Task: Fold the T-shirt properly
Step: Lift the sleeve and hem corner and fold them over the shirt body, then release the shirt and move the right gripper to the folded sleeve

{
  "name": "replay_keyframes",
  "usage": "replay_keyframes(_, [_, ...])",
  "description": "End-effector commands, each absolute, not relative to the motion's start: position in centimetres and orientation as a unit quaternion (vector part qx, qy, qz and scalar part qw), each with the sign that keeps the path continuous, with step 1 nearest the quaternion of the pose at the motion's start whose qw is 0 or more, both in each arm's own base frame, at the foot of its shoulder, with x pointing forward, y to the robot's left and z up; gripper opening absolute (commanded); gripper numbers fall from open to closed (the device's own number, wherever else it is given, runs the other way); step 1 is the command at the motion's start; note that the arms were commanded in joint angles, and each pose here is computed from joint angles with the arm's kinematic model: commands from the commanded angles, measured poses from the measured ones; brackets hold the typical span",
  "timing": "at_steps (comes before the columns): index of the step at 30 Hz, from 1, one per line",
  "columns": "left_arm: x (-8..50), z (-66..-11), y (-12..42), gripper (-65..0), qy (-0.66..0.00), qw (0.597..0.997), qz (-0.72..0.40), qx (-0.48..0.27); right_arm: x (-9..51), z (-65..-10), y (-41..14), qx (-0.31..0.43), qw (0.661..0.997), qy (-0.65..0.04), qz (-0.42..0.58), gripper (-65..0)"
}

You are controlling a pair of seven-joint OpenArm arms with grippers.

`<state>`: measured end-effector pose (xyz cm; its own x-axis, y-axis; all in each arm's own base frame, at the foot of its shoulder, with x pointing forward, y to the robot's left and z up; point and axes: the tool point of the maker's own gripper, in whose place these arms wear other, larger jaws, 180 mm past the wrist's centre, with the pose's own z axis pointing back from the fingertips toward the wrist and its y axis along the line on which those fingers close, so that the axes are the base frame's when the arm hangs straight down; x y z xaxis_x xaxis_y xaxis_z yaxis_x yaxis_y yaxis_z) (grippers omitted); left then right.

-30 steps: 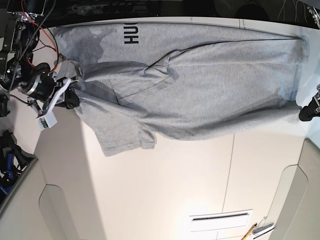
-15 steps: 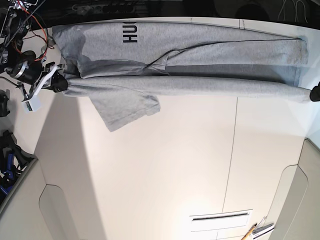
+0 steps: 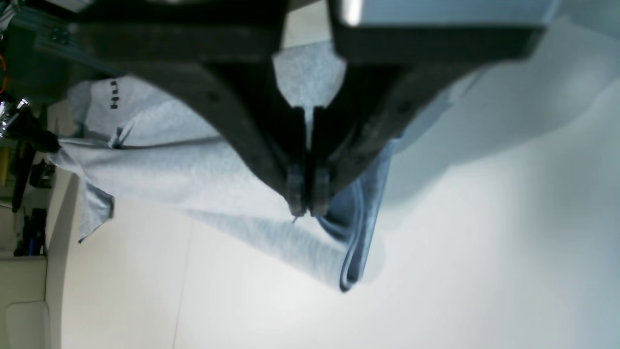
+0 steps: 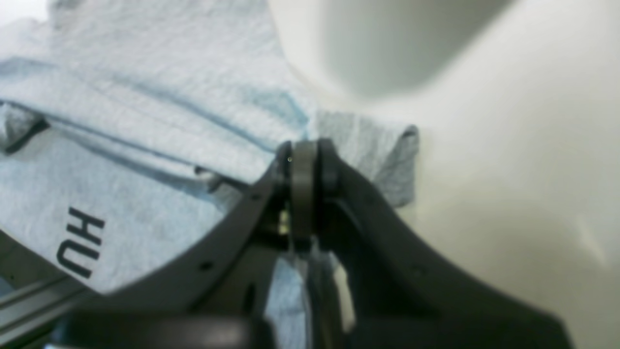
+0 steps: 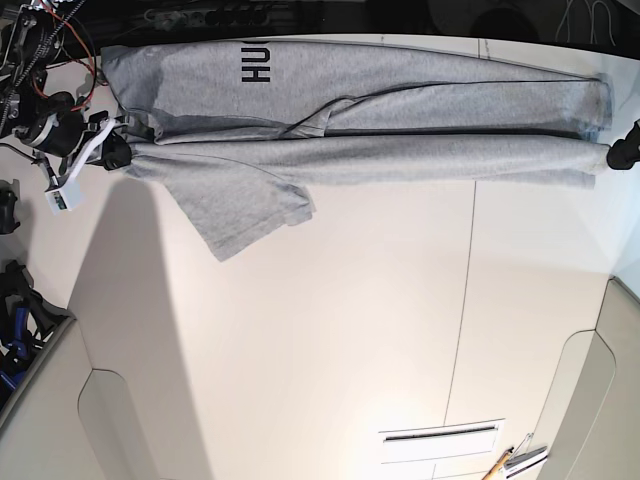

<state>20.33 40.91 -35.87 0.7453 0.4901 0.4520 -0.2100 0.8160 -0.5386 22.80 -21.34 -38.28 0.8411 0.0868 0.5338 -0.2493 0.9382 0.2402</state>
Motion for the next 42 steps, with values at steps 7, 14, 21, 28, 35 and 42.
replay_keyframes(7, [21.9,-33.4,41.6,-56.7,-0.341,0.891,0.183,-0.238,23.7,-37.3,-22.2,0.134,0.944,-0.288,0.094,-58.7])
replay_keyframes(14, [22.4,-32.6,41.4,-44.3,-0.357,0.879,0.186,-0.255,24.2,-36.9,-22.2,0.133,0.939,-0.303,0.093,-41.0])
replay_keyframes(21, [22.9,-31.7,41.0,-44.3,-0.366,0.878,0.171,-0.258,24.6,-35.7,-22.7,0.119,0.935,-0.321,0.094,-41.0])
replay_keyframes(28, [23.9,-30.2,40.2,-44.3,-0.381,0.878,0.141,-0.254,27.3,-31.7,-23.5,0.101,0.904,-0.407,0.089,-41.0])
replay_keyframes(35, [24.2,-30.0,40.1,-44.3,-0.387,0.876,0.138,-0.253,30.4,-29.0,-22.8,0.109,0.878,-0.459,0.086,-41.0])
replay_keyframes(42, [24.1,-30.3,39.8,-44.3,-0.387,0.874,0.141,-0.258,33.3,-30.1,-20.6,0.145,0.864,-0.477,0.064,-41.0])
